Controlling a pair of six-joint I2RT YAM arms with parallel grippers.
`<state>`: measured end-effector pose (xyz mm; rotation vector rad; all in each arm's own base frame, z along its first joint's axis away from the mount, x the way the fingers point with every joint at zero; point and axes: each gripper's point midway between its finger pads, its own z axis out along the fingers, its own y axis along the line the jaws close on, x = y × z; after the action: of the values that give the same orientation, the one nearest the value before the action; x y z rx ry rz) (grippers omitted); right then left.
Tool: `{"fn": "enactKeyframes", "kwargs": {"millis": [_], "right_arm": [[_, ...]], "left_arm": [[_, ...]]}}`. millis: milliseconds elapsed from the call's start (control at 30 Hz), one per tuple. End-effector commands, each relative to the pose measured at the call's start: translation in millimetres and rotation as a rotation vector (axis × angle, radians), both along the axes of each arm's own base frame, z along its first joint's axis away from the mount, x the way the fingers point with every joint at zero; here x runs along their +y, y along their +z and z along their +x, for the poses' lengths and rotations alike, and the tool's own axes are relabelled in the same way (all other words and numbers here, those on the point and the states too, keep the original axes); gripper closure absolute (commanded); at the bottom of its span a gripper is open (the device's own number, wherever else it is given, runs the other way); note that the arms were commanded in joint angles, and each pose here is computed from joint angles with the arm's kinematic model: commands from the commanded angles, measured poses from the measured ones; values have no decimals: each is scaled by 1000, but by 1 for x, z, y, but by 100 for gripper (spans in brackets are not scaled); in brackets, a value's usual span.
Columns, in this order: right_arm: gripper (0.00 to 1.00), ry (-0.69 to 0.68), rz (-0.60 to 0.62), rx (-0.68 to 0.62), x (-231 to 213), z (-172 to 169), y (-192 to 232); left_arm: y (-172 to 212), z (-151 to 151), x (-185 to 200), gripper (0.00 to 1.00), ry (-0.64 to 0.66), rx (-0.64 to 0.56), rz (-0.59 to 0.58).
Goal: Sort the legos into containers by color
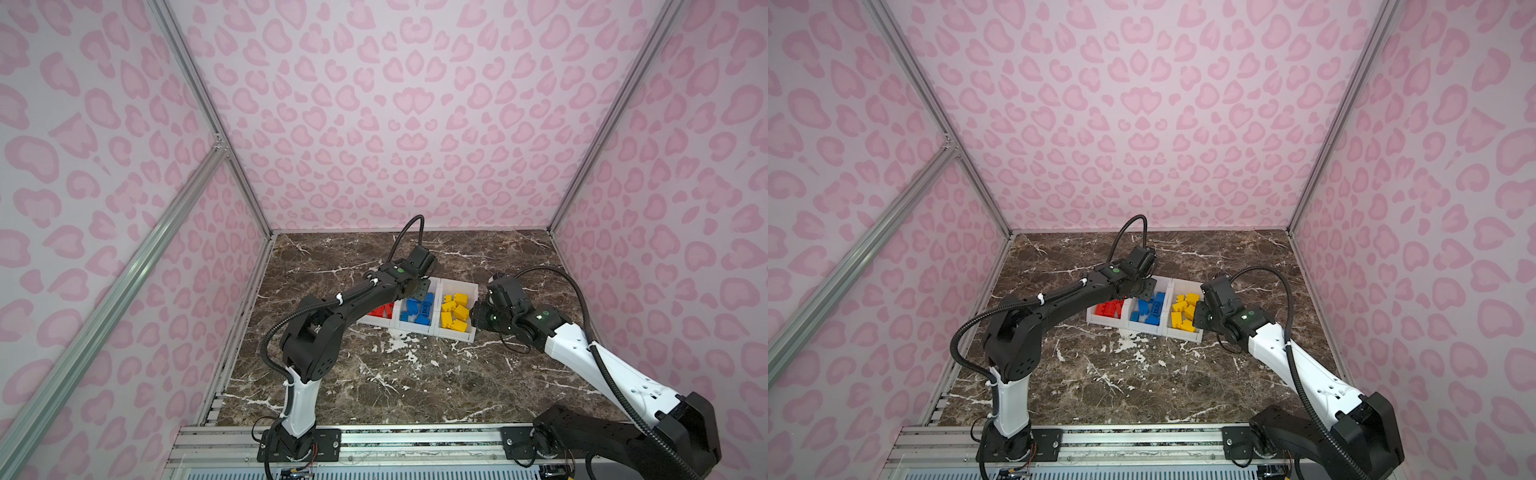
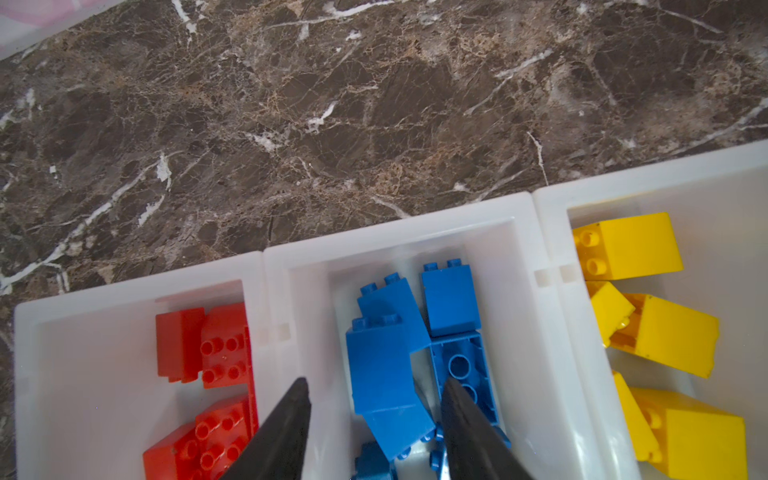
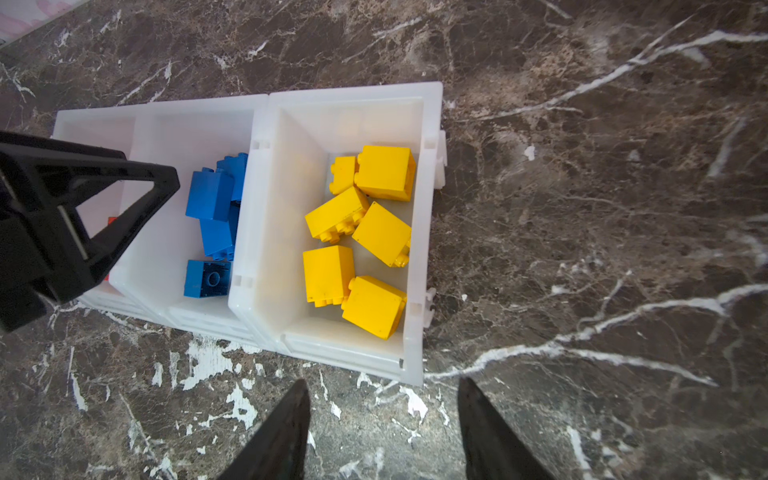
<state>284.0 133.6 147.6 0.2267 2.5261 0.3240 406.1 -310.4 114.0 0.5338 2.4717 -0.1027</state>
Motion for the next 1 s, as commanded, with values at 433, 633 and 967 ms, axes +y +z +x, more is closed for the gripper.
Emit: {"fn": "enactKeyframes", "kwargs": {"millis": [433, 633, 967], "right_arm": [[42, -18, -20, -8, -8, -4, 2], [42, -56, -37, -55, -20, -2, 11], [35, -181, -121, -198, -71, 16, 37]], "left_arm": [[60, -7, 28, 45, 71, -131, -109], [103, -19, 84, 44, 175, -266, -185], [179, -56, 269, 11, 669, -675, -185]]}}
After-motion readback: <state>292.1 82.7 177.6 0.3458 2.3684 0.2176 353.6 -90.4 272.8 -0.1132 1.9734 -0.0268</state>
